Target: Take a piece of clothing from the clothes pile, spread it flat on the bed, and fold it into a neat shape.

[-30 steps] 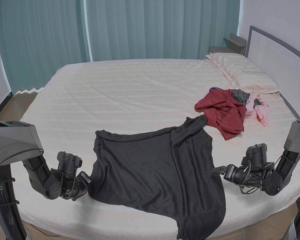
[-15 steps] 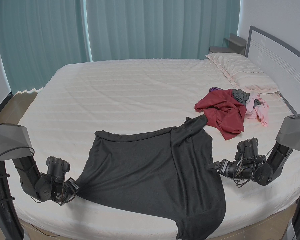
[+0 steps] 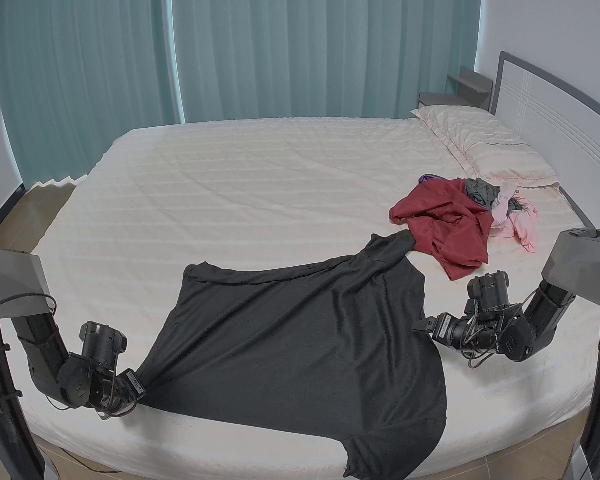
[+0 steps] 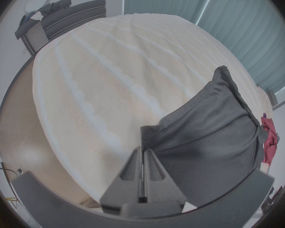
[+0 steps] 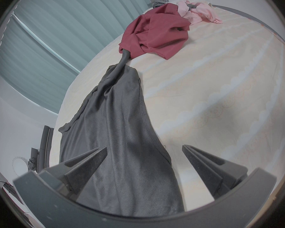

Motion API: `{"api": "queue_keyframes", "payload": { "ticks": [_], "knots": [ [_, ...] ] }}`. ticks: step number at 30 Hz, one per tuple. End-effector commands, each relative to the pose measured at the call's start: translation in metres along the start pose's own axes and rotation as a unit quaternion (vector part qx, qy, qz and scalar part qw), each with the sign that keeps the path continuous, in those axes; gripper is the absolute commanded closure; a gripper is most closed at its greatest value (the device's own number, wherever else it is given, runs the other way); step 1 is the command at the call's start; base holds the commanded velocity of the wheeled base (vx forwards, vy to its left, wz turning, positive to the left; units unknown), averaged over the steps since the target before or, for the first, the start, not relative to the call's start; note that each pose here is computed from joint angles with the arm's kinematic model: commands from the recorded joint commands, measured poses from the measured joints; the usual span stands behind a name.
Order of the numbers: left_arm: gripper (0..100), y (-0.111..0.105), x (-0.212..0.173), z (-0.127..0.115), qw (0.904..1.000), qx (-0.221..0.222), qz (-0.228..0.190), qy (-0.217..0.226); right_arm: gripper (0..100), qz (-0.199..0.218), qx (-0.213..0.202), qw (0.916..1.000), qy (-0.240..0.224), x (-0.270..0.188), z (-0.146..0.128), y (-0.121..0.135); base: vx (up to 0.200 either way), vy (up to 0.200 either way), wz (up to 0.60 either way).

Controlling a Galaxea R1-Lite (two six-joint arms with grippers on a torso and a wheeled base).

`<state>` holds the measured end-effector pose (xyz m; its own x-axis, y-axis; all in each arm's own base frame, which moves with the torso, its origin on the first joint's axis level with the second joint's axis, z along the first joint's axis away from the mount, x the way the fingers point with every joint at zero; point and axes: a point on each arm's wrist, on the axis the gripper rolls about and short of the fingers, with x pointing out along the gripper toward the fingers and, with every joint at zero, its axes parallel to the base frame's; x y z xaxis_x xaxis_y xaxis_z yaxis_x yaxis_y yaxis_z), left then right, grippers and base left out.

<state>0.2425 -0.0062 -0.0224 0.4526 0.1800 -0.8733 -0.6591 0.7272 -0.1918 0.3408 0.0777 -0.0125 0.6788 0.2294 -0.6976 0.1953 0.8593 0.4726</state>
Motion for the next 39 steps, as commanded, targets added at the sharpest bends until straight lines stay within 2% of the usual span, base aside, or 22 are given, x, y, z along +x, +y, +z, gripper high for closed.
{"api": "queue_keyframes", "payload": {
  "ticks": [1,10,18,24,25,32,39],
  "knots": [
    [100,0.006,-0.003,0.000,0.9999,0.000,0.013,0.005,0,0.003,-0.002,1.0000,0.001,0.006,0.001,0.003,0.000,0.000,0.00],
    [100,0.014,-0.011,-0.001,0.9986,0.022,0.042,0.024,0,0.000,-0.009,0.9998,0.019,0.010,-0.007,0.004,0.000,0.000,0.00],
    [100,0.016,-0.012,-0.003,0.9977,0.032,0.050,0.034,0,-0.022,-0.019,0.9981,0.054,0.007,-0.014,-0.001,0.000,0.000,0.00],
    [100,0.017,-0.013,-0.003,0.9973,0.033,0.054,0.036,0,-0.023,-0.029,0.9975,0.060,0.009,-0.016,0.000,0.000,0.000,0.00],
    [100,0.017,-0.013,-0.004,0.9972,0.036,0.054,0.037,100,-0.021,-0.028,0.9977,0.058,0.008,-0.015,0.001,0.000,0.000,0.00],
    [100,0.017,-0.013,-0.005,0.9970,0.040,0.054,0.039,100,-0.041,-0.018,0.9965,0.071,-0.001,-0.012,-0.006,0.000,0.000,0.00],
    [100,0.022,-0.017,-0.009,0.9955,0.058,0.059,0.047,100,-0.050,-0.008,0.9971,0.056,-0.014,0.001,-0.010,0.000,0.000,0.00]
  ]
}}
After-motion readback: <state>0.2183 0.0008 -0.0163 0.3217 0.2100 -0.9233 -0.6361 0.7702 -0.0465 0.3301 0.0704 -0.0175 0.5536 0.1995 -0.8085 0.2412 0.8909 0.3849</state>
